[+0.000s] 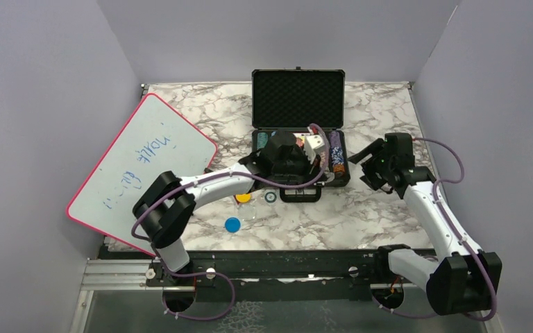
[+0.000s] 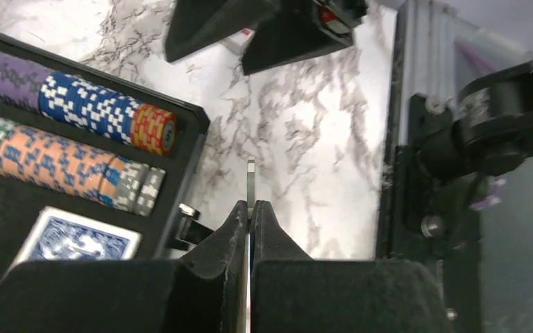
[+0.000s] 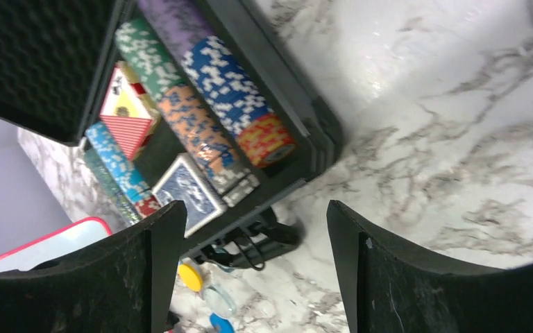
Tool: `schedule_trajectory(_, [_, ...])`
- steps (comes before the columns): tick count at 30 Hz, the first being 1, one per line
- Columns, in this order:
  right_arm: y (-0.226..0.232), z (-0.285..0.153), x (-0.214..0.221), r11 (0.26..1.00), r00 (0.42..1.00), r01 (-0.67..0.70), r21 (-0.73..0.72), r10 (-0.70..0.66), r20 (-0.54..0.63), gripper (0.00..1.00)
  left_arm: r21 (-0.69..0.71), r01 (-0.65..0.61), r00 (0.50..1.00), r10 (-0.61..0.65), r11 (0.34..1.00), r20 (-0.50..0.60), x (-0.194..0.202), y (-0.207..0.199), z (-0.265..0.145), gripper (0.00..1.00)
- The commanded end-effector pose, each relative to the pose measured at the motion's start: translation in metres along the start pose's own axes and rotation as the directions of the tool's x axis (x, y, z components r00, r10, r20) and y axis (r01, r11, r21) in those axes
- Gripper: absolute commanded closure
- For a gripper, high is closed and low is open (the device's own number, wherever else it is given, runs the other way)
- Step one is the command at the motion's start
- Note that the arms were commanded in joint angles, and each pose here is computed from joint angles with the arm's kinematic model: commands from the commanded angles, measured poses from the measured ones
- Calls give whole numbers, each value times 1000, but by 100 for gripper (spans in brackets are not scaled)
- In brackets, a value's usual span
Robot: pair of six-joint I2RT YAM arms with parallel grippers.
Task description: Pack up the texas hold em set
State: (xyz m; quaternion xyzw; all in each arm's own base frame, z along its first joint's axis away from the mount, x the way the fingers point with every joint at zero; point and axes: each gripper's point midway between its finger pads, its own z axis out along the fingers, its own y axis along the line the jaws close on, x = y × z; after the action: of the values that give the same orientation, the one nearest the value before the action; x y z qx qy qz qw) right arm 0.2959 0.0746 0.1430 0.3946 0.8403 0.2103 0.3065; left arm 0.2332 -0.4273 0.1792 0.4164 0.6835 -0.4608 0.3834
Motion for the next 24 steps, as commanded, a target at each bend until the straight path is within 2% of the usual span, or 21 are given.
schedule_trajectory(1, [-25, -5, 17, 1000, 997, 2, 27, 0, -82, 23, 53, -159, 959, 167, 986, -229, 44, 21, 11, 100])
schedule_trajectory(8, [-41, -2, 30, 996, 981, -92, 20, 94, -168, 22, 30, -265, 922, 262, 964, -286, 36, 50, 35, 100])
schedule_trajectory(15, [-45, -2, 29, 995, 980, -98, 19, 100, -170, 22, -72, -313, 910, 278, 947, -307, 32, 75, 40, 100])
schedule_trajectory(24, [-44, -3, 30, 995, 979, -101, 0, 100, -175, 23, -102, -377, 889, 328, 921, -319, 29, 92, 49, 100])
